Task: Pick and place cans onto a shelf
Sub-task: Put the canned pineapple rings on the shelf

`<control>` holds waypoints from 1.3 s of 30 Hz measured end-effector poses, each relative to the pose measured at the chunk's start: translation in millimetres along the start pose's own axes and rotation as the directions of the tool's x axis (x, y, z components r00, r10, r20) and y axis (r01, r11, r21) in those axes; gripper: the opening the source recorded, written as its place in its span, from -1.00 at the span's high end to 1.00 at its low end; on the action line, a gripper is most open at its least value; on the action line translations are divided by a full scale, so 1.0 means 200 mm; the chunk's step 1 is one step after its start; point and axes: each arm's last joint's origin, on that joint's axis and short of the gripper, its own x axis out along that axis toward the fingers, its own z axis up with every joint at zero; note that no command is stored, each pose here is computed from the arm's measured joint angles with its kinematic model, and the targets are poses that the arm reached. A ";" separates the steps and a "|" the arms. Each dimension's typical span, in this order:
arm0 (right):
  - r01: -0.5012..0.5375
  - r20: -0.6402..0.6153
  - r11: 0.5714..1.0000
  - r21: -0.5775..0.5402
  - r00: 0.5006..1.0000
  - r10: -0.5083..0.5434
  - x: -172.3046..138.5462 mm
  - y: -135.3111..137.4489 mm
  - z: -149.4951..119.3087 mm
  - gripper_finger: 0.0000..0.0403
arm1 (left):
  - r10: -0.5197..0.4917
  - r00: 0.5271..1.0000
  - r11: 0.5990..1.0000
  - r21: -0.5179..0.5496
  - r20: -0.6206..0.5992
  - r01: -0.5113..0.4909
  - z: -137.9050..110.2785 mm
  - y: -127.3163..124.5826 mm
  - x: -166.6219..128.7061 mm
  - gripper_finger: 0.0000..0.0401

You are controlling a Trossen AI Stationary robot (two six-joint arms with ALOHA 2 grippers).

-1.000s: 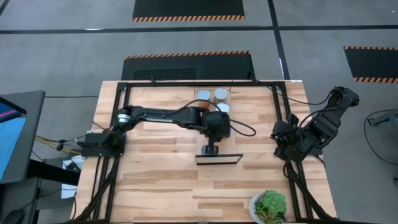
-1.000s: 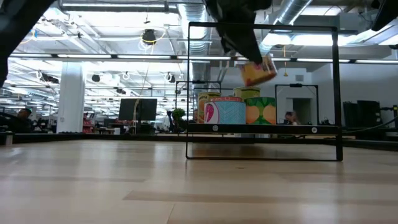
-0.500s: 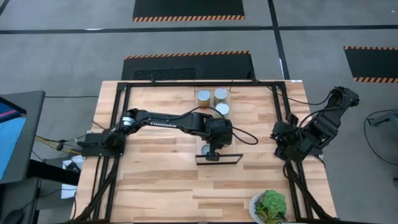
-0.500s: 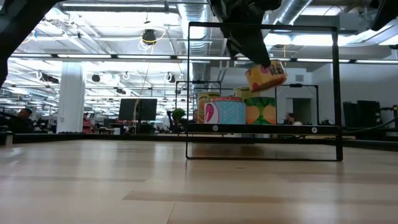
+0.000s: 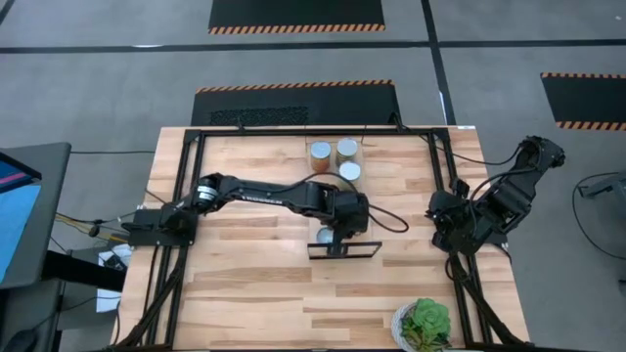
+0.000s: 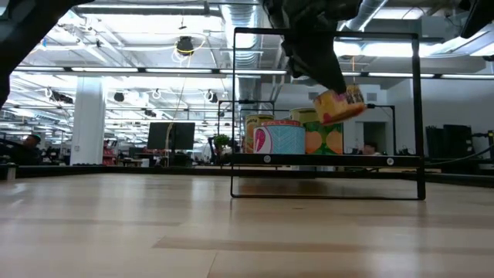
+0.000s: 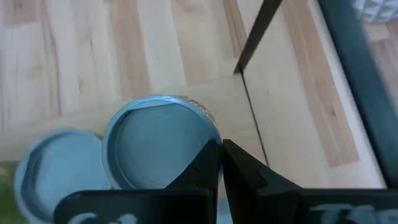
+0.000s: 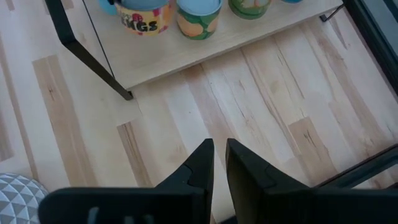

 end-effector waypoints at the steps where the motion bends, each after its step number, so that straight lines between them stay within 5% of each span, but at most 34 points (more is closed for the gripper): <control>1: 0.000 0.000 1.000 0.000 1.000 0.000 0.00 0.00 0.00 0.67 | 0.000 1.000 1.000 0.001 0.000 0.000 0.00 0.00 0.00 1.00; 39: -0.004 -0.001 1.000 0.005 1.000 0.004 0.00 0.00 0.00 0.67 | 0.009 1.000 1.000 0.002 -0.006 -0.009 0.00 0.01 -0.02 0.91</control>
